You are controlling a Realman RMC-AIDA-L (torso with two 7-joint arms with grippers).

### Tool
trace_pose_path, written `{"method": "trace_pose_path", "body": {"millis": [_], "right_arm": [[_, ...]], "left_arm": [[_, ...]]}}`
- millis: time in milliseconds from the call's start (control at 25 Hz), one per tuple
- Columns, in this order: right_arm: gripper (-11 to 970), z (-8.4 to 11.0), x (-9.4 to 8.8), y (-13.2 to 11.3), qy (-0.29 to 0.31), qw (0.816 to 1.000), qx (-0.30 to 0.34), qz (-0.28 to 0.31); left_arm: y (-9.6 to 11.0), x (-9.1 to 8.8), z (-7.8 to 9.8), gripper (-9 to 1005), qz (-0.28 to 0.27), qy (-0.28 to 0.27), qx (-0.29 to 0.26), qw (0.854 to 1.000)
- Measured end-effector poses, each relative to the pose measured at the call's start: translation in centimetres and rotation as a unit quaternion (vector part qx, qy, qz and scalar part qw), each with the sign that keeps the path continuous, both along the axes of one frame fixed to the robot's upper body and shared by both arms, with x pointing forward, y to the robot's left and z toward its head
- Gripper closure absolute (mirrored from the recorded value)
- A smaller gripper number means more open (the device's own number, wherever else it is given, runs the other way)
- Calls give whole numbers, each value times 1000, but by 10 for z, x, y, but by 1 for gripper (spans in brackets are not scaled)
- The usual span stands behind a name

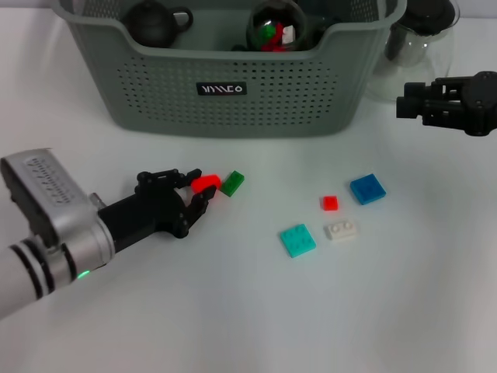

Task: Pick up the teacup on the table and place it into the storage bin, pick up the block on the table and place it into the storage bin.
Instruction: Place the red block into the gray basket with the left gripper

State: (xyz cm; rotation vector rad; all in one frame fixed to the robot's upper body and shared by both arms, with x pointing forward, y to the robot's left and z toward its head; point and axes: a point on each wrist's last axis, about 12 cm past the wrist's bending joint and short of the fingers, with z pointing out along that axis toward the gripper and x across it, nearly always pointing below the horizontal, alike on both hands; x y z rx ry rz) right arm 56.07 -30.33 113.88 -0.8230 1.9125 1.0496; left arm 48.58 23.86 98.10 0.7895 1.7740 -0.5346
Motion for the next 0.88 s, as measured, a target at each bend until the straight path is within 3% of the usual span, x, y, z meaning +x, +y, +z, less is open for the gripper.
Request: {"method": "trace_pose_path", "body": {"millis": [240,360,520,720,880], "right_arm": [[546,1,0,-1,0,1000,0,0],[545,1,0,-1,-1,1000,0,0],[546,0,0,-1,-1,1000,0,0],[545,-1,-1,0,-3,1000,-1,2],[546,-3,-2,2,-4,1000,-2,5]], "left_arm": [[32,-3,28,704,-13,31,-71,997],[42,-5,52,699,-61,54,-111,991],[48,3,100,693,-139,59,-184,971],[40,43,170,686,-184,67,-227,954],[18,97,224,680,-153,80,-215,961]]}}
